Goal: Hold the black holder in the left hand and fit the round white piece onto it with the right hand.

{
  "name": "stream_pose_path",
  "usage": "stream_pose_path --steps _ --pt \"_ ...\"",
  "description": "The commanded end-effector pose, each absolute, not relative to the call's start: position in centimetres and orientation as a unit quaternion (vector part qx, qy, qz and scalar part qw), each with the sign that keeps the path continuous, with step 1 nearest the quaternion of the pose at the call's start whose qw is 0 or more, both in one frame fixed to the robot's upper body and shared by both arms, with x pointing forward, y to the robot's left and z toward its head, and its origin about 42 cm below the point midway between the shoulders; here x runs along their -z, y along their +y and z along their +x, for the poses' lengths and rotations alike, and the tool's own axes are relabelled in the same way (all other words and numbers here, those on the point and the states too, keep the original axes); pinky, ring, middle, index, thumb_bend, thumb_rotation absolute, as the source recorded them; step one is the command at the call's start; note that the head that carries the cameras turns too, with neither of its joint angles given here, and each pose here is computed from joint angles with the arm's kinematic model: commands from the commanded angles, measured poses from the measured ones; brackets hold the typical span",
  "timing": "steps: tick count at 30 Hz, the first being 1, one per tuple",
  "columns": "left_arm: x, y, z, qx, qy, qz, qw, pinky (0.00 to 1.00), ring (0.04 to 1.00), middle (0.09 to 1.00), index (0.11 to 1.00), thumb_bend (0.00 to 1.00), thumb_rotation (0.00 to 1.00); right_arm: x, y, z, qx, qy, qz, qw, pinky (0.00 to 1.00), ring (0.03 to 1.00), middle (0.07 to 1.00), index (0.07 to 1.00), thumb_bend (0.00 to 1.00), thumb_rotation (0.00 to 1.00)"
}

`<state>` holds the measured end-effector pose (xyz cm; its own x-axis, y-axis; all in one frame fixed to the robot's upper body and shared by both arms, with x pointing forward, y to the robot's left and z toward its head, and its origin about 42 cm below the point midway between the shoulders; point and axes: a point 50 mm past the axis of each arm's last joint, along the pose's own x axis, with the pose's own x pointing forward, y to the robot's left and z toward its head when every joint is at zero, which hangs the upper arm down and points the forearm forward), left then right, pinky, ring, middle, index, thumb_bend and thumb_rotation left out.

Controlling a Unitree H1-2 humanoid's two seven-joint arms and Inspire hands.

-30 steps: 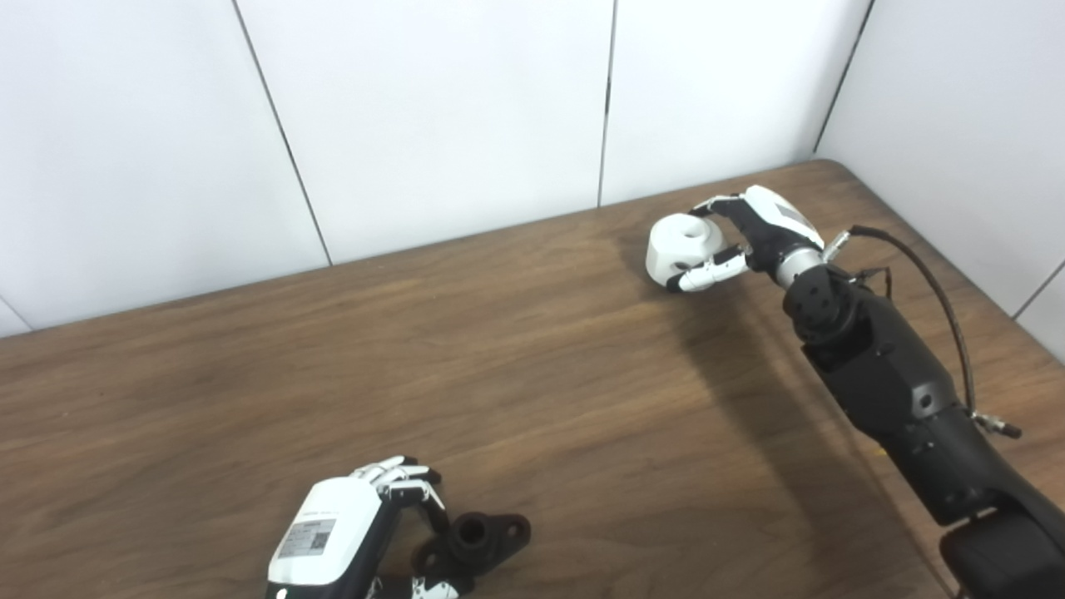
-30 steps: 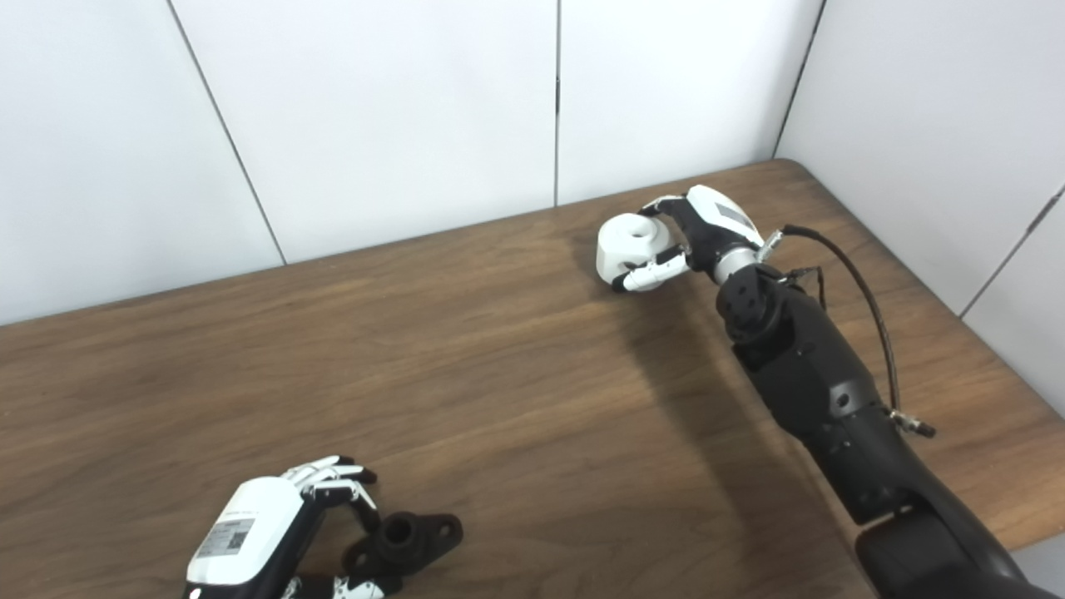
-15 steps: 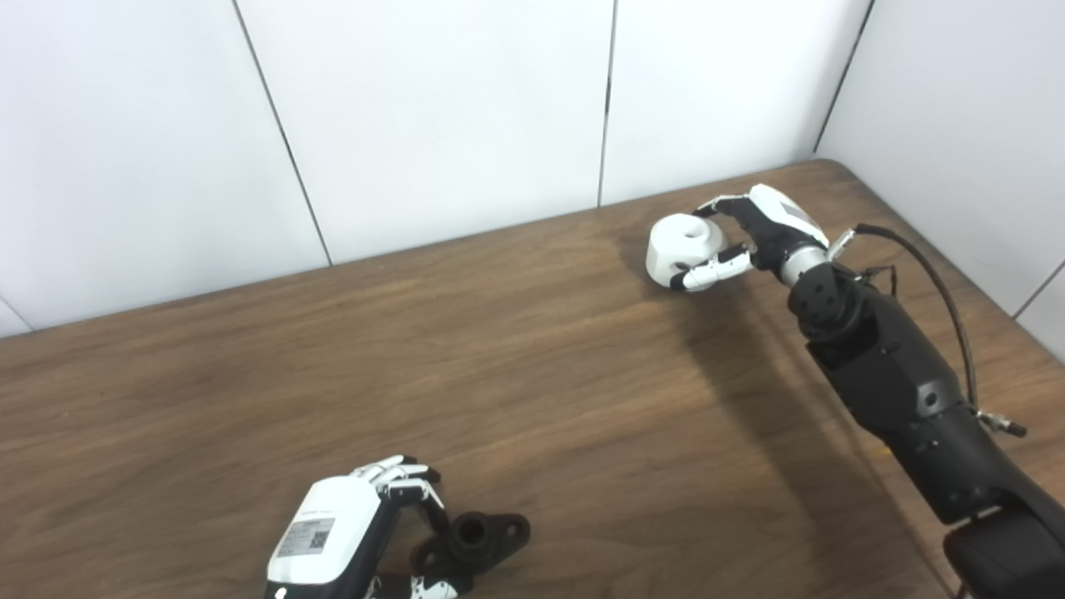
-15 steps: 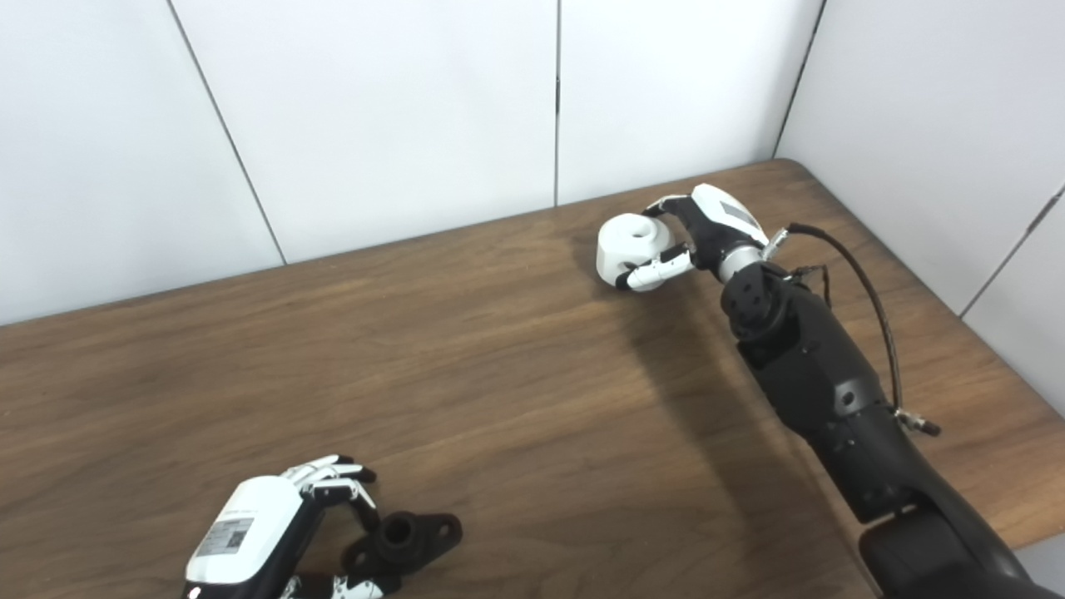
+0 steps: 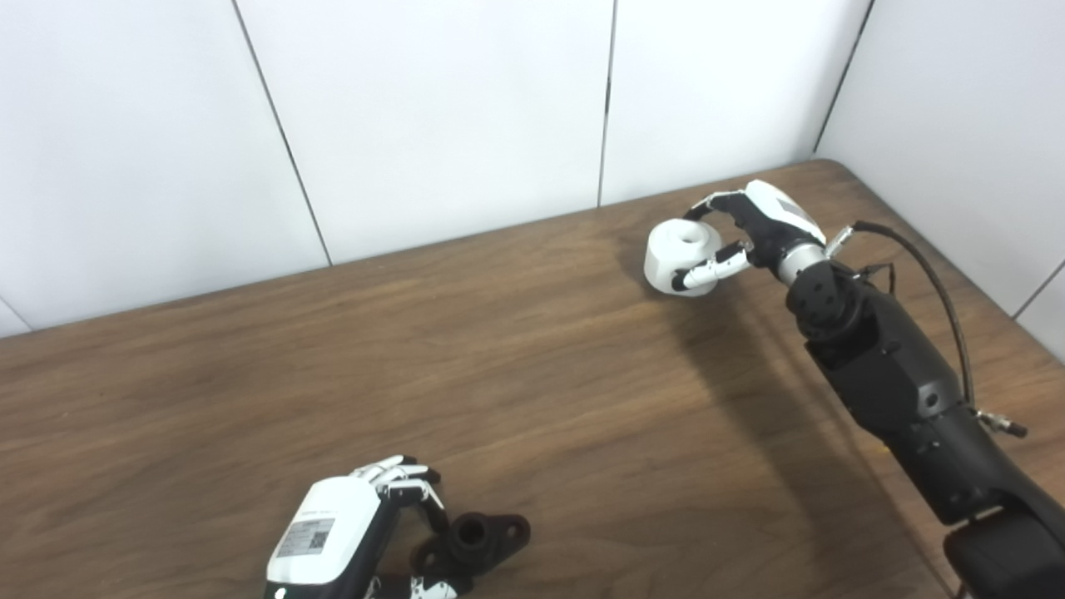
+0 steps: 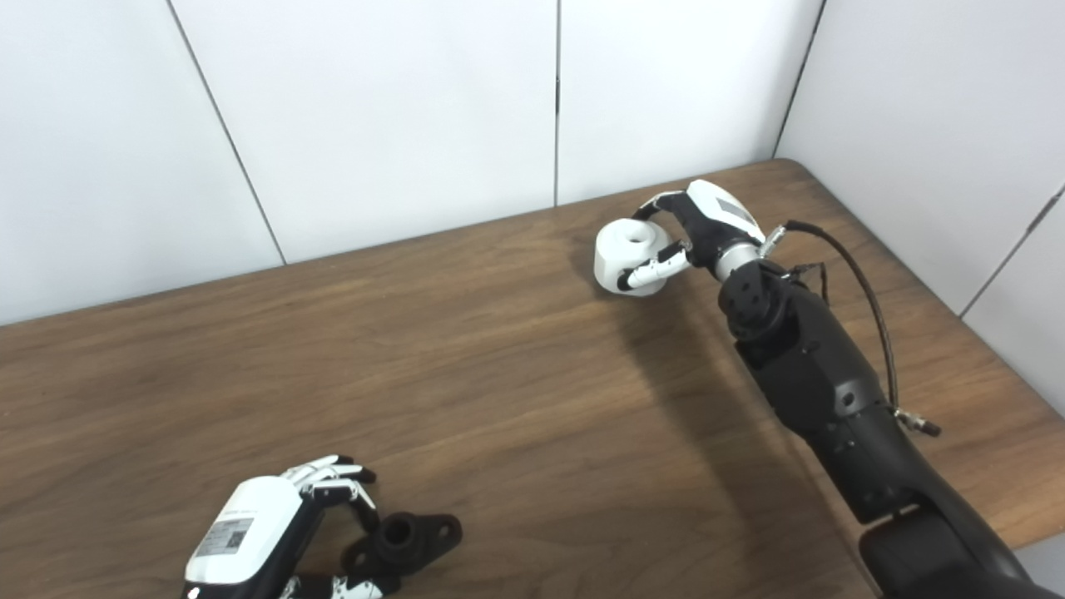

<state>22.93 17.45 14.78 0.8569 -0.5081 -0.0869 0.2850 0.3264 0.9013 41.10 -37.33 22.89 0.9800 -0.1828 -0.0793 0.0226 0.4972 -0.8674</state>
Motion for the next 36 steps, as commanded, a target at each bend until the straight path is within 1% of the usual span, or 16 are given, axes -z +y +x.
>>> stream_pose_path --steps 1,5,12,13,14,16,22,29,33,36 --pt "-12.8 18.3 21.7 0.281 -0.045 0.530 0.799 0.82 0.863 0.779 0.487 0.52 0.05 -25.7 -37.7 41.5 0.082 0.021 -0.519 0.851 0.84 0.955 0.858 0.648 0.80 0.18" --pt "-13.0 18.3 21.6 0.279 -0.047 0.529 0.800 0.81 0.859 0.774 0.487 0.52 0.05 -25.5 -37.9 41.3 0.089 0.011 -0.523 0.847 0.84 0.931 0.822 0.601 0.80 0.14" --pt "-13.2 18.2 21.6 0.279 -0.046 0.526 0.802 0.82 0.860 0.775 0.487 0.52 0.05 -25.1 -38.2 41.2 0.091 0.011 -0.526 0.846 0.84 0.922 0.807 0.586 0.80 0.14" --pt "-13.2 18.2 21.6 0.278 -0.047 0.525 0.803 0.82 0.858 0.774 0.487 0.52 0.05 -25.1 -38.2 41.1 0.091 0.011 -0.526 0.846 0.85 0.923 0.808 0.530 0.64 0.14" --pt "-13.2 18.2 21.6 0.278 -0.046 0.526 0.803 0.81 0.857 0.773 0.487 0.52 0.05 -25.0 -38.3 41.1 0.092 0.009 -0.525 0.846 0.85 0.923 0.808 0.511 0.58 0.14" --pt "-13.2 18.1 21.6 0.278 -0.045 0.526 0.802 0.82 0.858 0.775 0.487 0.52 0.05 -25.0 -38.3 41.1 0.096 0.004 -0.525 0.846 0.84 0.920 0.806 0.495 0.54 0.14" --pt "-13.3 18.1 21.7 0.278 -0.045 0.528 0.801 0.82 0.859 0.779 0.487 0.52 0.05 -24.7 -38.4 41.0 0.106 -0.027 -0.532 0.840 0.81 0.877 0.769 0.485 0.52 0.13" --pt "-13.2 18.1 21.7 0.276 -0.048 0.528 0.802 0.82 0.857 0.776 0.487 0.52 0.05 -24.7 -38.3 40.7 0.103 -0.041 -0.535 0.838 0.81 0.869 0.752 0.485 0.52 0.13" --pt "-13.2 17.8 21.7 0.277 -0.047 0.529 0.801 0.82 0.857 0.777 0.487 0.52 0.05 -25.2 -37.9 40.4 0.098 -0.052 -0.537 0.836 0.81 0.864 0.750 0.485 0.52 0.13" --pt "-13.3 17.4 21.8 0.276 -0.048 0.528 0.802 0.82 0.854 0.775 0.487 0.52 0.05 -26.3 -37.0 39.6 0.085 -0.070 -0.537 0.837 0.80 0.863 0.750 0.484 0.52 0.13"
